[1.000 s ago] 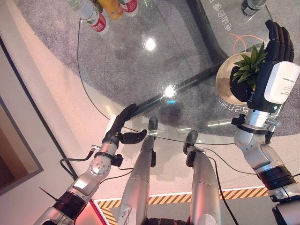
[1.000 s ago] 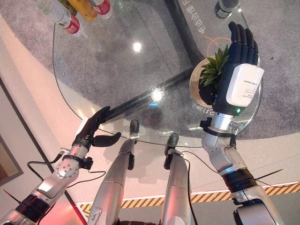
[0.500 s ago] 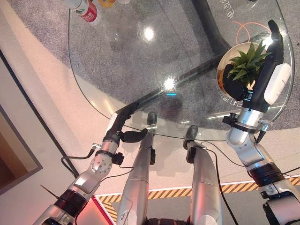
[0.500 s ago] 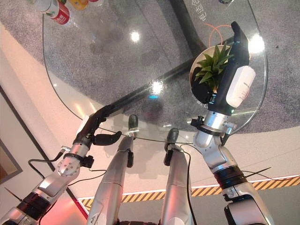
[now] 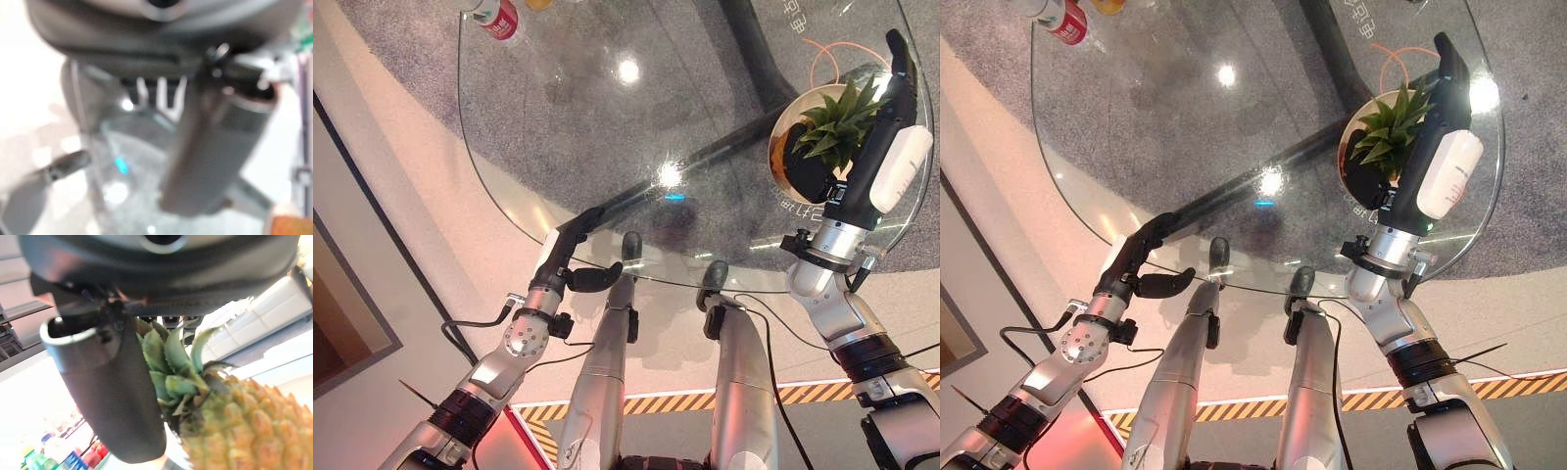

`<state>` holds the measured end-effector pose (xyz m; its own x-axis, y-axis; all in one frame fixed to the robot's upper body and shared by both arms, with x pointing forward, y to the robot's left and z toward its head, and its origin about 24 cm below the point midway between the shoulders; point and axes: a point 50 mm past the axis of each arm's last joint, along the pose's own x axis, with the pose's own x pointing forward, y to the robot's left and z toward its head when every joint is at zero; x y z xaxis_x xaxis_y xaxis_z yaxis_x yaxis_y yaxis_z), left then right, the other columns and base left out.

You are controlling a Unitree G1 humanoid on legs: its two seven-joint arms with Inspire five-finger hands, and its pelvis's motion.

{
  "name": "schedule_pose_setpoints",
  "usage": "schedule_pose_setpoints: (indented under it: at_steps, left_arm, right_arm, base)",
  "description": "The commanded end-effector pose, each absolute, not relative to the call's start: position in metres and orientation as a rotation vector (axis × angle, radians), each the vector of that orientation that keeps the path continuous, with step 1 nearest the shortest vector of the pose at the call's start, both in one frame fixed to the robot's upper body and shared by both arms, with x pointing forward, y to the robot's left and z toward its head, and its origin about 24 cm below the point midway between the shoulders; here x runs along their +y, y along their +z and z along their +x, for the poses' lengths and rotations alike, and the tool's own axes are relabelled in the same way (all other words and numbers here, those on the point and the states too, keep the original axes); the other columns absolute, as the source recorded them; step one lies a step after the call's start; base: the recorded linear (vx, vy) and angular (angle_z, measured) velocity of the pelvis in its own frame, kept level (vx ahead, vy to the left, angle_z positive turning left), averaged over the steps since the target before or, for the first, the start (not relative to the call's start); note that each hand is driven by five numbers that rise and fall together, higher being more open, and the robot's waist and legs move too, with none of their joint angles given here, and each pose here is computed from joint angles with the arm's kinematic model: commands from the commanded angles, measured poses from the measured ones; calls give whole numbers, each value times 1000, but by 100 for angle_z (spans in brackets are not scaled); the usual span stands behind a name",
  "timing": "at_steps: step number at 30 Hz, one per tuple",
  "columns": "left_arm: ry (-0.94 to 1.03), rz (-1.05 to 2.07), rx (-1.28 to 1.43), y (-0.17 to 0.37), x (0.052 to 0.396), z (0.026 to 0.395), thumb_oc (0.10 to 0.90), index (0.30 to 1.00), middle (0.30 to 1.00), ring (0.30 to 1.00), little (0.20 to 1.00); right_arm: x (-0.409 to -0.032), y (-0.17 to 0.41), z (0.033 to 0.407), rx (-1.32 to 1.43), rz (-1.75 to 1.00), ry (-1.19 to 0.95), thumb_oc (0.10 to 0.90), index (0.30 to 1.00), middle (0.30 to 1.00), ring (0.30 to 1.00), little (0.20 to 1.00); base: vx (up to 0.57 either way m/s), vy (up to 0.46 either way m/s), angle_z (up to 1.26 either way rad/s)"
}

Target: Pick up the fruit to the plate

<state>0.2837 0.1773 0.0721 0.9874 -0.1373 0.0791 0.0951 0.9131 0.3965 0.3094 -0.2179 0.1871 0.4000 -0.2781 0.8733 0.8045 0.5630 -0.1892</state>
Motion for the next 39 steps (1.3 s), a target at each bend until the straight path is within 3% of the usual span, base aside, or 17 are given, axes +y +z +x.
schedule_pose_setpoints:
  at_steps: [1,12,18,31,39]
  left_arm:
    - [-138,374,-214,85,164,276,800,900,900,900,900]
    - [-138,374,-208,85,164,277,800,900,900,900,900]
    - [-154,383,-203,84,161,279,800,900,900,900,900]
    - [-146,373,-210,87,162,280,800,900,900,900,900]
    - [-136,376,-195,83,167,274,800,900,900,900,900]
  right_arm:
    - [-234,228,294,-1148,-608,-893,800,900,900,900,900]
    - [-230,248,291,-1247,-641,-917,800,900,900,900,900]
    - [-239,235,305,-1106,-508,-842,800,900,900,900,900]
    - [-232,237,308,-1103,-526,-815,800,900,900,900,900]
    - [-234,235,297,-1095,-702,-887,800,900,900,900,900]
  base:
    - [0,0,0]
    - [0,0,0]
    - [0,0,0]
    - [2,0,0]
    - [5,-1,0]
